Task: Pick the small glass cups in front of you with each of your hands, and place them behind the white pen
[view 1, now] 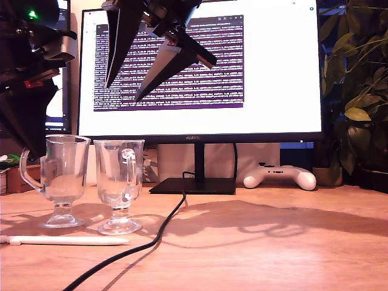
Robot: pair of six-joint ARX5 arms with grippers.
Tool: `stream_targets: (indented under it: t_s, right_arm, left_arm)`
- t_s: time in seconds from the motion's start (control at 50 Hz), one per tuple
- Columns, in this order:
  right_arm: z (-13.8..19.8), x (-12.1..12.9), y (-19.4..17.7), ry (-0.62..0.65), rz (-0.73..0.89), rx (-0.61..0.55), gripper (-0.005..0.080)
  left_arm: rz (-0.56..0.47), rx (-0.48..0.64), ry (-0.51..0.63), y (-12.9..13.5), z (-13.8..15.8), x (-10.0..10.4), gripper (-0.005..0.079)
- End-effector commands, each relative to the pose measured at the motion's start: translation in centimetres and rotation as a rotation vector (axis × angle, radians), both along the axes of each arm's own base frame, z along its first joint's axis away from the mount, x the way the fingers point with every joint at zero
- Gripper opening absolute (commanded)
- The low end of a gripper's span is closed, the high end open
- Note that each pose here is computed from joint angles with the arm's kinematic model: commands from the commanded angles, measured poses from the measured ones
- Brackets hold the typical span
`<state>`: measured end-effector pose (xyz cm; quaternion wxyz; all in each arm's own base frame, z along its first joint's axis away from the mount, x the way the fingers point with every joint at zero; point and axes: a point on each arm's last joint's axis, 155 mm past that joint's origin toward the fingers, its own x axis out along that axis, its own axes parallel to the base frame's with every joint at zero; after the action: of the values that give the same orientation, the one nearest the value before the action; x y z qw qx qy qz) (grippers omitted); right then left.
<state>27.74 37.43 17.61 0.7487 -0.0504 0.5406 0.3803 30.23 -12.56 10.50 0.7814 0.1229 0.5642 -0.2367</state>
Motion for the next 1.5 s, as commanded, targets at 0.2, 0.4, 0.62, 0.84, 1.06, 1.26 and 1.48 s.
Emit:
stream_targets:
  t_s: [0.2, 0.4, 0.62, 0.84, 1.06, 1.26, 1.48]
  right_arm:
    - [1.1, -0.2, 0.1, -0.017, 0.014, 0.018, 0.0322]
    - [0.9, -0.2, -0.4, -0.01, 0.015, 0.004, 0.0321]
    - [1.9, 0.2, -1.5, -0.03, 0.015, 0.007, 0.0182]
    - [3.0, 2.1, -4.6, -0.106, -0.033, -0.044, -0.0008]
    - [2.7, 4.1, -8.9, -0.22, -0.041, -0.216, -0.0008]
    - [1.6, 7.4, -11.4, -0.241, -0.164, -0.212, -0.0008]
    - [-0.6, 10.9, -16.2, -0.298, -0.344, -0.18, -0.0008]
  left_arm:
    - [0.0, 0.0, 0.025, 0.0, -0.5, -0.6, 0.0152]
    - [0.003, 0.002, 0.028, 0.3, -0.1, -1.0, 0.0153]
    - [0.032, -0.022, -0.05, 1.2, 2.3, -0.8, 0.0149]
    - [0.079, -0.045, -0.128, 2.8, 5.1, -1.3, -0.0019]
    - [0.093, -0.156, -0.219, 3.2, 7.7, -0.9, -0.0019]
    - [0.158, -0.204, -0.277, 5.0, 5.5, -0.5, -0.0019]
    - [0.239, -0.241, -0.375, 6.9, 2.5, 0.2, -0.0019]
